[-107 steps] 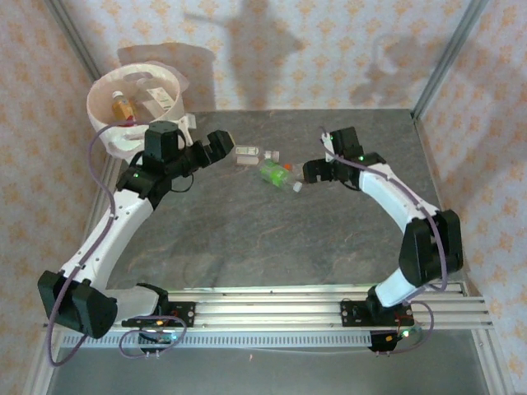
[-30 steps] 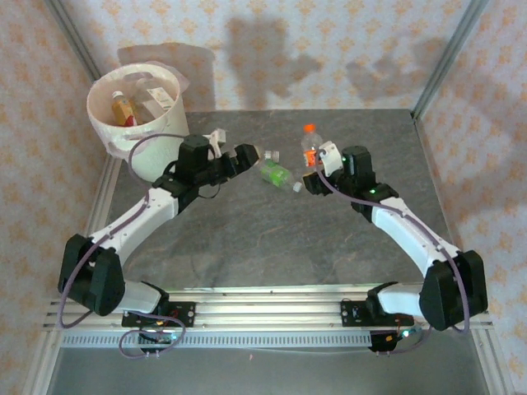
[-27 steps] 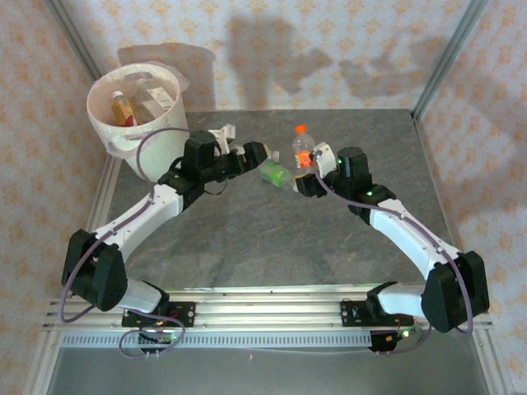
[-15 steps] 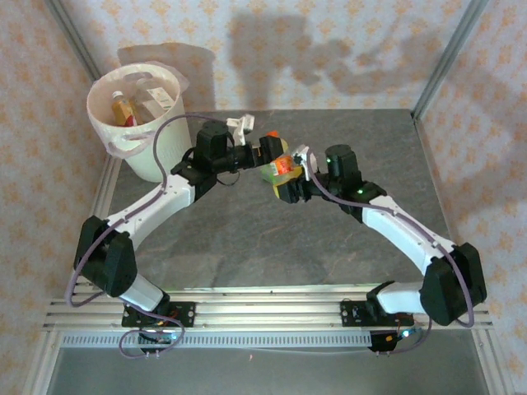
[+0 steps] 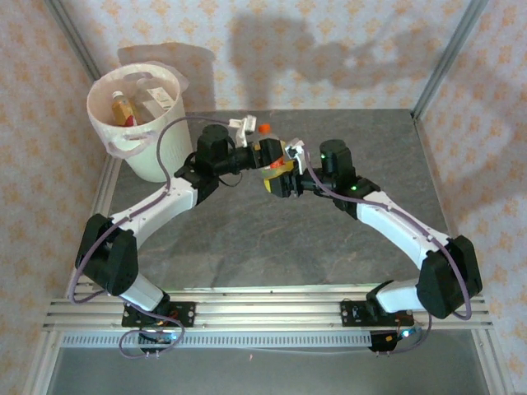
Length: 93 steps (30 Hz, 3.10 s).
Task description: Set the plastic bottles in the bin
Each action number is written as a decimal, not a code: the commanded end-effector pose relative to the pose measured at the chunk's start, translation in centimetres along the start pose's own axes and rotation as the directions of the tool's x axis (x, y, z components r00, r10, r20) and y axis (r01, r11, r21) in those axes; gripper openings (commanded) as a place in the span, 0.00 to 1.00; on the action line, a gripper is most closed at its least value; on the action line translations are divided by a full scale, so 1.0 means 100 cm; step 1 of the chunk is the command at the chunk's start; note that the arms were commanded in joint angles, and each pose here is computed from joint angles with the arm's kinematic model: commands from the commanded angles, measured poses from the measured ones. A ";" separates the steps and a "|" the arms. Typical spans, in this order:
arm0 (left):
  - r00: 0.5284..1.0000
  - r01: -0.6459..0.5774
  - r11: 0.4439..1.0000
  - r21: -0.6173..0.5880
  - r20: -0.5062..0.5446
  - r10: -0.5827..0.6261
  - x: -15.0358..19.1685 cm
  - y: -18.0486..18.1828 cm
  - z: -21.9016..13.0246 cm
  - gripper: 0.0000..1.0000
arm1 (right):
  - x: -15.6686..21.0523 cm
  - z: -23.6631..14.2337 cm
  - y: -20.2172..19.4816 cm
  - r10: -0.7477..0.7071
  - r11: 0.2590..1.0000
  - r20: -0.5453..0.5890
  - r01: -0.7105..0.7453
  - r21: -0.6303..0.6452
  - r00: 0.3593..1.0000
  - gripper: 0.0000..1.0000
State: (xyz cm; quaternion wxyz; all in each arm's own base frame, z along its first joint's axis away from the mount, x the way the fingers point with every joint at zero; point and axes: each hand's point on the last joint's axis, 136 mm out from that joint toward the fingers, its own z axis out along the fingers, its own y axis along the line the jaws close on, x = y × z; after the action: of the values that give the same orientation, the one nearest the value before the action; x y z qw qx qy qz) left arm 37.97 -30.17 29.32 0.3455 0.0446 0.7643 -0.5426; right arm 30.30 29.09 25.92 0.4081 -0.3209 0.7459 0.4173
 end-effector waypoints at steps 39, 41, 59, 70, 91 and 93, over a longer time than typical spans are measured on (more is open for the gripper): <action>0.747 0.001 0.364 -0.931 0.243 0.619 -0.214 0.002 -0.245 0.57 | -0.044 -0.089 -0.073 -0.116 0.760 0.147 -0.008 0.650 0.982 0.99; 0.719 0.022 0.282 -0.959 0.211 0.662 -0.230 0.007 -0.257 0.57 | -0.045 -0.091 -0.075 -0.111 0.747 0.159 -0.023 0.664 0.981 0.99; 0.794 -0.177 -0.001 -0.984 -0.144 0.591 -0.267 0.132 -0.301 0.59 | -0.035 -0.103 -0.078 -0.079 0.714 0.133 -0.037 0.700 0.988 0.99; 0.855 -0.291 0.101 -0.951 -0.212 0.473 -0.249 0.181 -0.295 0.73 | -0.035 -0.108 -0.078 -0.064 0.700 0.132 -0.049 0.713 0.989 0.99; 0.885 -0.162 0.475 -0.865 0.086 0.458 -0.268 0.132 -0.263 1.00 | -0.020 -0.124 -0.101 -0.014 0.578 0.170 -0.131 0.806 0.985 0.99; 0.879 -0.122 0.531 -0.839 0.157 0.450 -0.271 0.121 -0.260 1.00 | -0.018 -0.136 -0.112 0.057 0.516 0.272 -0.261 0.815 0.961 0.99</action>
State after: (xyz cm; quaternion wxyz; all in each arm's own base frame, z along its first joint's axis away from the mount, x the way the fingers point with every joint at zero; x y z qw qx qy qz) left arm 52.44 6.72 35.54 0.5027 -0.0607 0.8623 -0.0014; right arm 35.33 15.01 27.87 0.5465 -0.0654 0.8305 0.0863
